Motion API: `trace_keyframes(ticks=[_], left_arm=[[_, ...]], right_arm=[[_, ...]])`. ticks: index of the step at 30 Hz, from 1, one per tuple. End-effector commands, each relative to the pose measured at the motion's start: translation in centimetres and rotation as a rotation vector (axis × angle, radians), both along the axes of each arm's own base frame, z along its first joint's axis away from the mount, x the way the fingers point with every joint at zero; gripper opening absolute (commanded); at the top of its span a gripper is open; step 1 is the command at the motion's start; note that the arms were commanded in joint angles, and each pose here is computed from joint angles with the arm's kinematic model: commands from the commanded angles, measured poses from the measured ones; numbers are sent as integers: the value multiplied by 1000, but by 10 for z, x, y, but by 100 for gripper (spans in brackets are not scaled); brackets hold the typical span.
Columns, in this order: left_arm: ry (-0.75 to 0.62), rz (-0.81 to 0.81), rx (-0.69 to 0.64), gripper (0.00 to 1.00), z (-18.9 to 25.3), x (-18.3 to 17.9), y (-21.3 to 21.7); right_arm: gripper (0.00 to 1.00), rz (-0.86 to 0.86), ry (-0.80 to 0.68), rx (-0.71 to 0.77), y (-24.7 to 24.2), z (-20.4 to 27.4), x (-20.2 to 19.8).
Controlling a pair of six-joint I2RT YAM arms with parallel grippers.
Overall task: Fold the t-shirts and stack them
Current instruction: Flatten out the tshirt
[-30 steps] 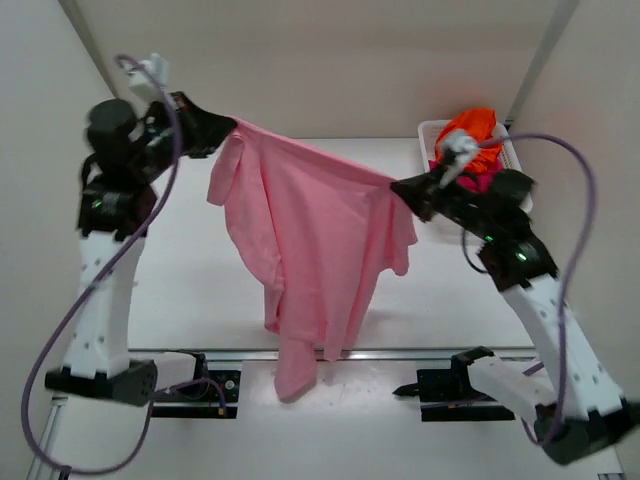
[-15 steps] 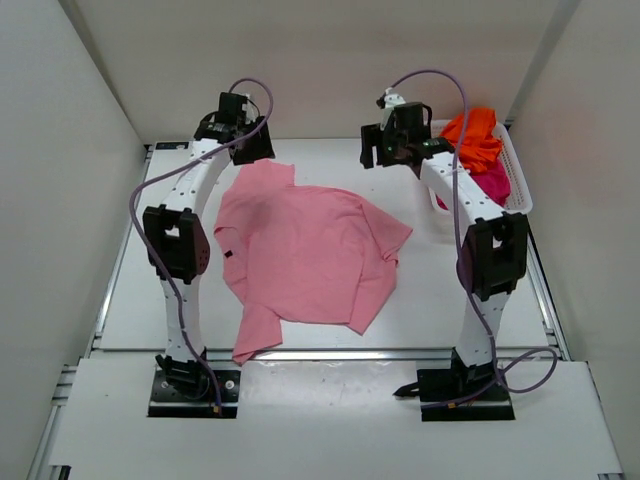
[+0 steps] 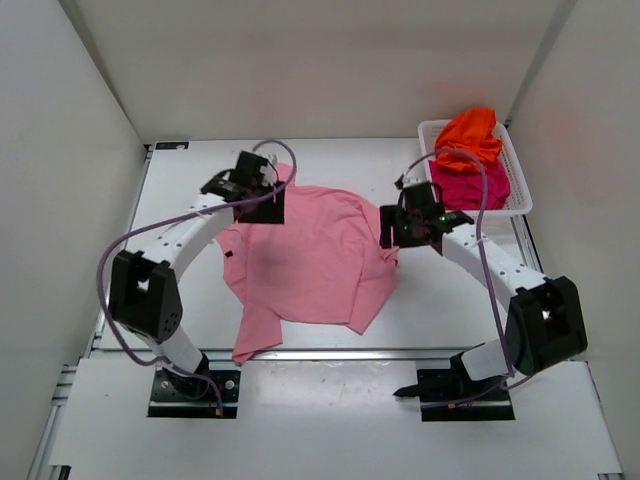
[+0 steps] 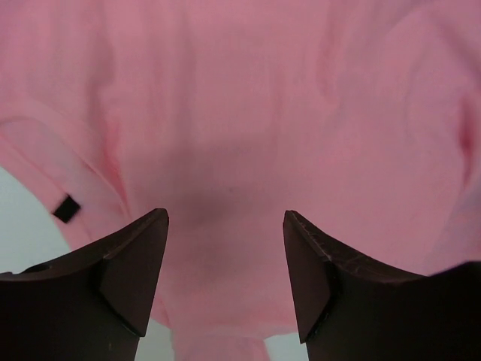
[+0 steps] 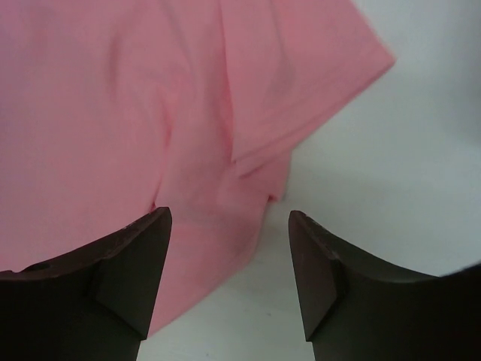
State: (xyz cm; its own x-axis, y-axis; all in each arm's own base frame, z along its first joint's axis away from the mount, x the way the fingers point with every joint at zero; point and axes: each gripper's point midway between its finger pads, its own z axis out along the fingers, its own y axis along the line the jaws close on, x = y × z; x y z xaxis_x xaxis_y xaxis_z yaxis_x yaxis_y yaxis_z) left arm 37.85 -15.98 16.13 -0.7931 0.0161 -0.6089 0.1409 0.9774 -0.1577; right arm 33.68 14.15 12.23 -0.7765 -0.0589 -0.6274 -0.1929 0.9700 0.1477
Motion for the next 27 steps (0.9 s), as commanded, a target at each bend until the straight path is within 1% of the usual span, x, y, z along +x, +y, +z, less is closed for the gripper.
trace_keyframes(ticks=[1,2,4,8,11,15,17,18,19,20,21,22,24,25,27], left_arm=[[121,-37,124,73,-60,-24,-1],[148,-44,115,74,-69,-29,0],[157,-45,88,73,-76,-30,-5],[192,-62,90,71,-88,-32,-12],[221,-69,107,70,-102,-38,-13],[233,-70,105,69,-111,-37,-13],[245,-71,109,70,-114,-38,-13],[248,-72,103,70,-116,-36,-14],[250,-64,109,69,-119,-34,-12],[256,-59,107,70,-119,-32,-10],[250,-56,110,69,-119,-28,-9],[252,-59,109,70,-120,-26,-10],[243,-59,115,70,-115,-16,-11],[253,-55,124,70,-121,-12,-10],[233,-72,124,70,-114,8,-19]], right_arm=[[62,-56,23,41,2,-20,-20],[62,-56,41,40,1,-29,-26],[59,-65,70,42,1,-41,-35],[52,-45,140,49,8,-64,-54],[50,-29,187,43,10,-77,-65],[49,-13,225,65,16,-90,-71],[45,-4,234,55,16,-93,-70],[40,1,248,55,17,-96,-70],[26,1,262,36,14,-101,-71],[8,4,259,39,13,-98,-66],[0,0,257,26,11,-95,-62],[0,-10,265,2,5,-94,-62],[0,-25,221,-43,-4,-78,-45],[0,-45,214,-80,-16,-73,-42],[0,-83,170,-125,-31,-51,-21]])
